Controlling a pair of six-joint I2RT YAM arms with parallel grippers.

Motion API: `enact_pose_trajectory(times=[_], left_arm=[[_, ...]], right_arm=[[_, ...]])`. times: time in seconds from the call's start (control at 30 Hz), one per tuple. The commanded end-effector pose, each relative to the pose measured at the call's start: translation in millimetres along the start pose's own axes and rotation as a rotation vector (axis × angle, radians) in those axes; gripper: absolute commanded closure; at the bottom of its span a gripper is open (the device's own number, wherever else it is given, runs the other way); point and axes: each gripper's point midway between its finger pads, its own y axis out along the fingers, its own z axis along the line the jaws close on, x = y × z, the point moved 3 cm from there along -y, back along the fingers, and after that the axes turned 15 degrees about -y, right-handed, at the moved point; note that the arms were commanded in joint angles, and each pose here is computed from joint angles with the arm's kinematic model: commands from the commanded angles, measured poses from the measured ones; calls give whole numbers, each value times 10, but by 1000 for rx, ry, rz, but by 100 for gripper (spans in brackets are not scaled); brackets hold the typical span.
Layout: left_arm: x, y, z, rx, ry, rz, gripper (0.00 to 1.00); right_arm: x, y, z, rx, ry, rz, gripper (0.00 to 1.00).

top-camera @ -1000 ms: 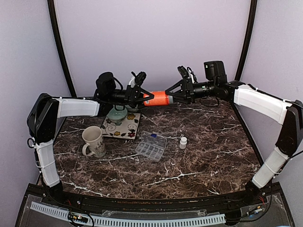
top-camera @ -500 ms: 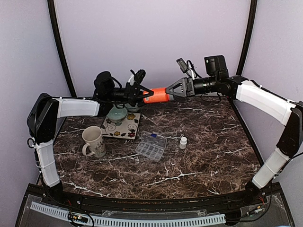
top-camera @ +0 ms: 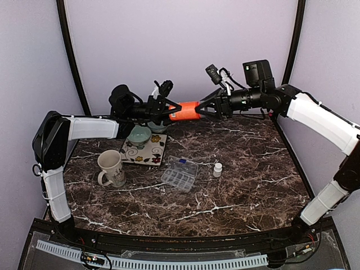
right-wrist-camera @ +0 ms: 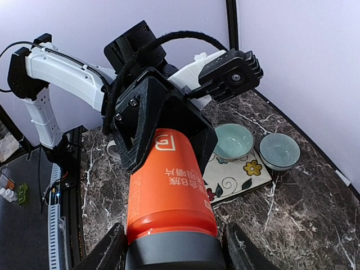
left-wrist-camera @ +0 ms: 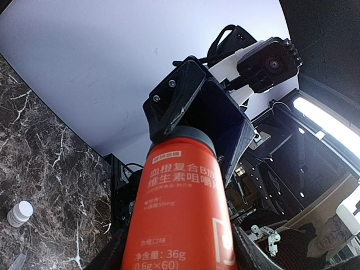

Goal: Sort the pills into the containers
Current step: Unscrew the lid of the pill bottle.

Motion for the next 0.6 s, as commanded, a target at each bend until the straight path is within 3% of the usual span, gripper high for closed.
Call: enact_pose_trajectory(times=[0.0,0.57], left_arm=[[-32,-37,-504,-58,122,28,95],[-53,-43,-543,-83,130,35,95]], right_arm=[[27,-179,-168,-149,-72,22,77],[104,-197,-199,-163,-65,9,73]])
